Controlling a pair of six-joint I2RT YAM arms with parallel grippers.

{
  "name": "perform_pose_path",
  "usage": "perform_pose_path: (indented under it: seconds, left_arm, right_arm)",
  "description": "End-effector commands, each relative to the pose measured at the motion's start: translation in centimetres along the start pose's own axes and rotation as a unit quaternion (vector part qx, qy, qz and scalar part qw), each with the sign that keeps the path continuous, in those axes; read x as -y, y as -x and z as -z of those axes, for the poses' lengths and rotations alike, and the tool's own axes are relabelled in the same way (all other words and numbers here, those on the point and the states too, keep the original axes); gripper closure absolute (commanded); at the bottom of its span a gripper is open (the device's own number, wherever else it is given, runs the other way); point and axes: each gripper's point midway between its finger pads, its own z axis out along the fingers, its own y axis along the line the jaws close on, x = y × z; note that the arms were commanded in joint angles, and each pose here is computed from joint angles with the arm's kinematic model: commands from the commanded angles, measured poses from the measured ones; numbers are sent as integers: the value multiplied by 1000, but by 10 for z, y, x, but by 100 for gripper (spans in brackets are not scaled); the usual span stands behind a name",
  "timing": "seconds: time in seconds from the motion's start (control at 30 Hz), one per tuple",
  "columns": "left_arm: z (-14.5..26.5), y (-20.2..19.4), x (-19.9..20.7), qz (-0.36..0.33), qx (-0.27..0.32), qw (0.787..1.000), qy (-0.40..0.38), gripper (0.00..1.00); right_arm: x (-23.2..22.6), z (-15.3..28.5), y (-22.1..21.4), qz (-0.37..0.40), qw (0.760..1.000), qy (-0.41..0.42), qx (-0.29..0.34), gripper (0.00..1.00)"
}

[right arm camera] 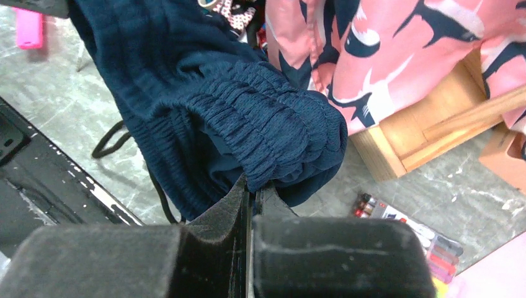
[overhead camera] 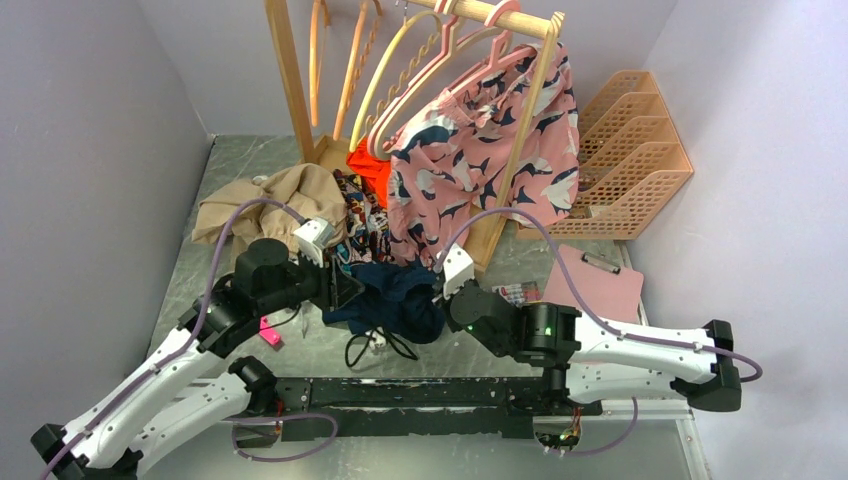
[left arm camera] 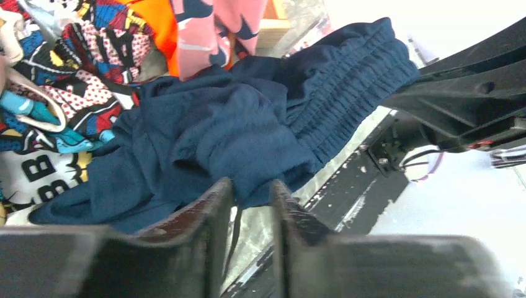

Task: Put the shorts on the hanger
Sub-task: Adjust the shorts at the center of the board.

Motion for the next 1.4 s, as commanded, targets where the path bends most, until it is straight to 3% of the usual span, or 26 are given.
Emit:
perform_pose_path:
  seconds: [0.0, 0.13, 0.17, 0.2, 0.33, 0.47, 0.8, 1.13, 1.37]
  left_arm:
    - [-6, -2, -15, -3, 0, 999, 35, 58]
    - [-7, -6, -14, -11, -10, 999, 30, 32]
    - [-6, -4, -12, -12, -8, 1000, 25, 19]
    - [-5, -3, -10, -33, -7, 999, 17, 12]
    - [2, 2, 4, -79, -9, 997, -22, 5]
    - [-2, -3, 15, -114, -23, 991, -67, 1]
    - [-31, -20, -7, -137, -58, 989, -12, 0]
    - [-68, -38, -9, -223, -114, 966, 70, 0]
    - [-75, -33, -35, -241, -107, 951, 158, 4]
  right_arm:
    - [4, -3, 7, -65, 998, 5, 20, 100]
    - [4, -8, 0, -64, 998, 6, 10, 100]
    - [5, -8, -1, -61, 998, 6, 8, 100]
    - [5, -8, -2, -59, 998, 7, 7, 100]
    - [7, -9, -1, -55, 998, 11, 3, 100]
    - [15, -18, -4, -72, 997, 9, -10, 100]
    - [44, -42, -27, -143, 988, 12, -50, 100]
    - [41, -45, -24, -155, 986, 33, -51, 100]
    - [40, -39, -22, -160, 985, 41, -48, 100]
